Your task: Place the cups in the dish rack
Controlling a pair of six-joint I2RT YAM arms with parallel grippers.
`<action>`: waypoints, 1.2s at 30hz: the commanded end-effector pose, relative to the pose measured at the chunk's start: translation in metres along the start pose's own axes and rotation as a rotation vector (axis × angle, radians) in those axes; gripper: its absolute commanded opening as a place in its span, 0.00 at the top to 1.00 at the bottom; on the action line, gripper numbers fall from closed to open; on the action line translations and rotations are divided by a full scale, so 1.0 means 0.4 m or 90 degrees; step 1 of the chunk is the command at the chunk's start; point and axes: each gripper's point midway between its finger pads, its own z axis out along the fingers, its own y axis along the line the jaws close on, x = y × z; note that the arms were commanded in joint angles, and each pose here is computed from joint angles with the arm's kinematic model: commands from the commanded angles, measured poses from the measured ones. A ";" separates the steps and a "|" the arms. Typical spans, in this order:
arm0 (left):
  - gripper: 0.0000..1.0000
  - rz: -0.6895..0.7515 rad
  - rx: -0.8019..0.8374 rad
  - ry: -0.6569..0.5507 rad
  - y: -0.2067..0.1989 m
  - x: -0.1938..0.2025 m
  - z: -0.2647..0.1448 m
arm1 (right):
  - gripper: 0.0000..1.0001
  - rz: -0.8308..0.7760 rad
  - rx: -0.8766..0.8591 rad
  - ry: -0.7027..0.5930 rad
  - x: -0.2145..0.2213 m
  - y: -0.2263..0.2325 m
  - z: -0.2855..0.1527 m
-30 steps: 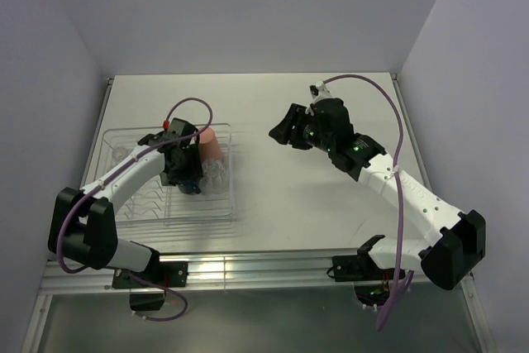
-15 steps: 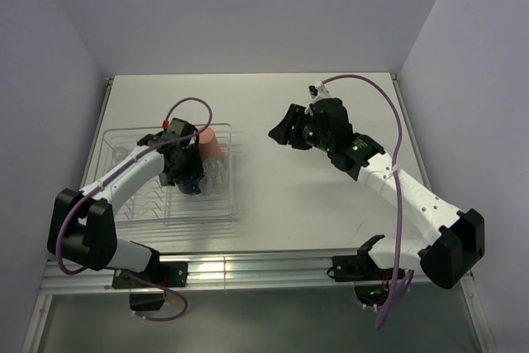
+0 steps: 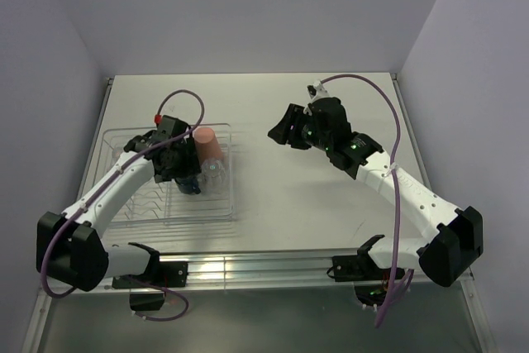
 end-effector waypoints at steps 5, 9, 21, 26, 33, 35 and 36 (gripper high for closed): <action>0.16 -0.017 0.031 -0.083 -0.008 -0.078 -0.121 | 0.42 -0.013 -0.024 -0.030 -0.046 0.035 -0.013; 0.16 -0.028 0.061 -0.135 -0.015 -0.121 -0.206 | 0.42 -0.010 -0.025 -0.031 -0.045 0.035 -0.013; 0.14 -0.007 0.287 -0.298 -0.101 -0.198 -0.453 | 0.41 -0.018 -0.034 -0.058 -0.057 0.037 -0.028; 0.14 0.043 0.414 -0.352 -0.173 -0.224 -0.554 | 0.40 -0.028 -0.045 -0.094 -0.083 0.049 -0.069; 0.13 0.093 0.583 -0.404 -0.277 -0.260 -0.670 | 0.30 -0.043 -0.018 -0.191 -0.142 0.034 -0.176; 0.13 0.095 0.604 -0.402 -0.295 -0.266 -0.673 | 0.23 -0.044 -0.011 -0.237 -0.172 0.033 -0.230; 0.13 0.099 0.615 -0.405 -0.311 -0.273 -0.673 | 0.18 -0.049 -0.003 -0.246 -0.177 0.028 -0.247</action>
